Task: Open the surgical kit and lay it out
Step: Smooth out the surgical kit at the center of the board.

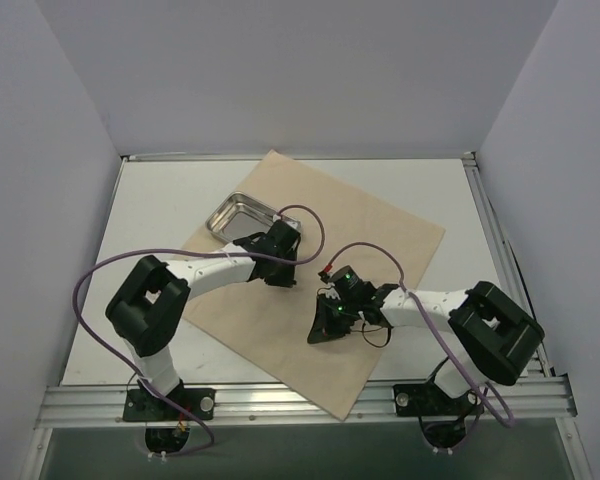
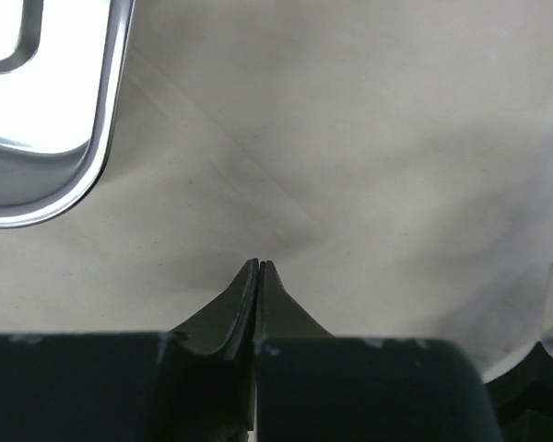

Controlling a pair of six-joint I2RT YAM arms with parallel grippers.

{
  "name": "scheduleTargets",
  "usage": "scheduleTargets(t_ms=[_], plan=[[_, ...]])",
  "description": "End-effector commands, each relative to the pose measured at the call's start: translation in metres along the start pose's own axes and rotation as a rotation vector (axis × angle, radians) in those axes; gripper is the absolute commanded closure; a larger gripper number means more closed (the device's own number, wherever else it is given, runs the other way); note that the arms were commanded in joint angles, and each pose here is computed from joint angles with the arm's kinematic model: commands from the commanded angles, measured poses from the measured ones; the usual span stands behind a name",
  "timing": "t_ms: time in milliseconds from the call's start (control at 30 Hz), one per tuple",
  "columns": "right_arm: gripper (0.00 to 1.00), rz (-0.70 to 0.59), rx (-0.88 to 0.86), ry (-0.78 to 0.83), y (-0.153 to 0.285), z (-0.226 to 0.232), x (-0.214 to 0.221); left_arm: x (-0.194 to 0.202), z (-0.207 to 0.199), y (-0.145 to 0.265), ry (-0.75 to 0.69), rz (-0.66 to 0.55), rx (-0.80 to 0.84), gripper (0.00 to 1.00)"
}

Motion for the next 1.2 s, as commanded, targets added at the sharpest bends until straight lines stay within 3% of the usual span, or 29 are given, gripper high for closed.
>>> scheduleTargets(t_ms=[0,267,433,633,833,967,1167], plan=[[1.0,0.036,0.008,-0.007,-0.007,-0.012,0.021,0.008,0.01,-0.015,0.019,0.013,-0.032,0.98],[1.0,0.097,0.186,-0.09,0.018,-0.075,0.081,0.025,0.044,-0.033,0.045,0.063,-0.096,0.98],[1.0,0.061,0.208,-0.09,0.042,-0.075,0.086,0.018,0.043,-0.02,0.043,0.032,-0.075,0.98],[1.0,-0.03,0.137,-0.001,0.056,-0.029,0.036,-0.001,0.029,0.033,0.048,-0.05,-0.017,0.98],[1.0,-0.139,0.067,0.092,0.049,0.019,-0.055,-0.009,0.037,0.074,0.086,-0.096,-0.033,0.98],[1.0,-0.209,-0.062,0.145,0.039,0.058,-0.109,-0.014,0.073,0.085,0.152,-0.117,-0.114,0.98],[1.0,-0.169,-0.248,0.186,0.002,0.097,-0.151,-0.024,0.136,0.082,0.385,-0.12,-0.004,0.98]])
Point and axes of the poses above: each gripper's point midway between its finger pads, its own y axis back along the fingers, its own z axis along the line the jaws close on, x = y × z, the point moved 2 cm from there along y, back along the fingers, and after that the axes turned 4 degrees about -y, right-handed, at the moved point
